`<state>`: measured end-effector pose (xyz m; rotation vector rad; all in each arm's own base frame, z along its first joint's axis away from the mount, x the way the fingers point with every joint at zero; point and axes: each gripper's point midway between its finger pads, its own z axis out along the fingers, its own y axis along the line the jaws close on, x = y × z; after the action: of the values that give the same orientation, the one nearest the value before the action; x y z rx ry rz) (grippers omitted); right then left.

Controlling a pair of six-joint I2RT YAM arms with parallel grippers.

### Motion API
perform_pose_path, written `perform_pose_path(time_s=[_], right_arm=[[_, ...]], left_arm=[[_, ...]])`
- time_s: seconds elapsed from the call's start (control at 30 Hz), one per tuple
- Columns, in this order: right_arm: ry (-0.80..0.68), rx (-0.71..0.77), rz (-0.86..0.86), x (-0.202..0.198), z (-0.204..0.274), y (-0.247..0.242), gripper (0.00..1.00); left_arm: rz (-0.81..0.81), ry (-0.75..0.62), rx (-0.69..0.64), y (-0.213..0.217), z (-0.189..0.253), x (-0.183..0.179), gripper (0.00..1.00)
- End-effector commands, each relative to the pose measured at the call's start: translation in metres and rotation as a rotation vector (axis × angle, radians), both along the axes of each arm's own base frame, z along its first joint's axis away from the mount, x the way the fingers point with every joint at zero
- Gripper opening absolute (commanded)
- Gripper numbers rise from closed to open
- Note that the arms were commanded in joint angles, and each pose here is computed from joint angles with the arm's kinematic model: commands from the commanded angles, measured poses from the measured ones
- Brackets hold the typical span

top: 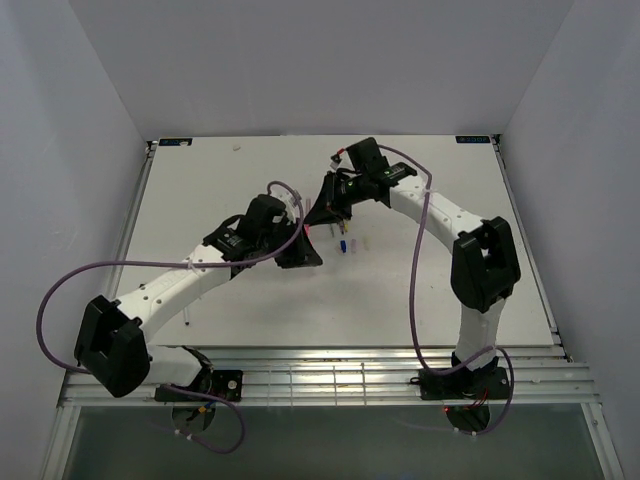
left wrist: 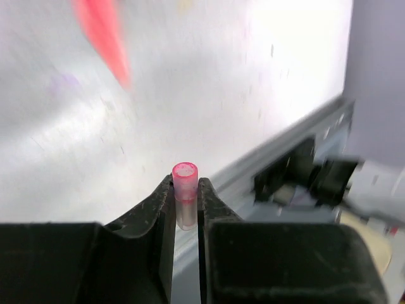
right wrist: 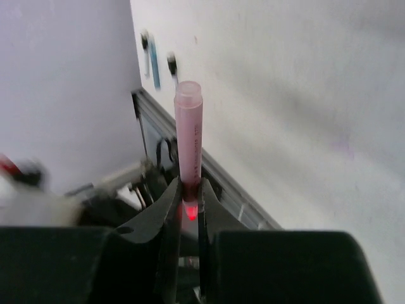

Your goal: Open the pen caps

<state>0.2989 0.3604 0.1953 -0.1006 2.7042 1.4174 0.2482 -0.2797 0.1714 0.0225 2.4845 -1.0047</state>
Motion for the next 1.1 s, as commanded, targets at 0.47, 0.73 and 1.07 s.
perform_pose_path(time_s=[0.47,0.73,1.07], right_arm=[[-0.235,-0.136,-0.134,0.125,-0.047,0.017,0.08],[-0.283,-0.357,-0.029,0.114,-0.113,0.005,0.08],[-0.240,-0.502,-0.004,0.116,-0.159,-0.009,0.08]], left_arm=[[-0.102,0.064,0.074,0.033,-0.021,-0.108,0.00],[-0.167,0.062,0.058,0.027,-0.012,-0.113,0.00],[-0.117,0.059,0.039,0.037,-0.005,-0.118,0.00]])
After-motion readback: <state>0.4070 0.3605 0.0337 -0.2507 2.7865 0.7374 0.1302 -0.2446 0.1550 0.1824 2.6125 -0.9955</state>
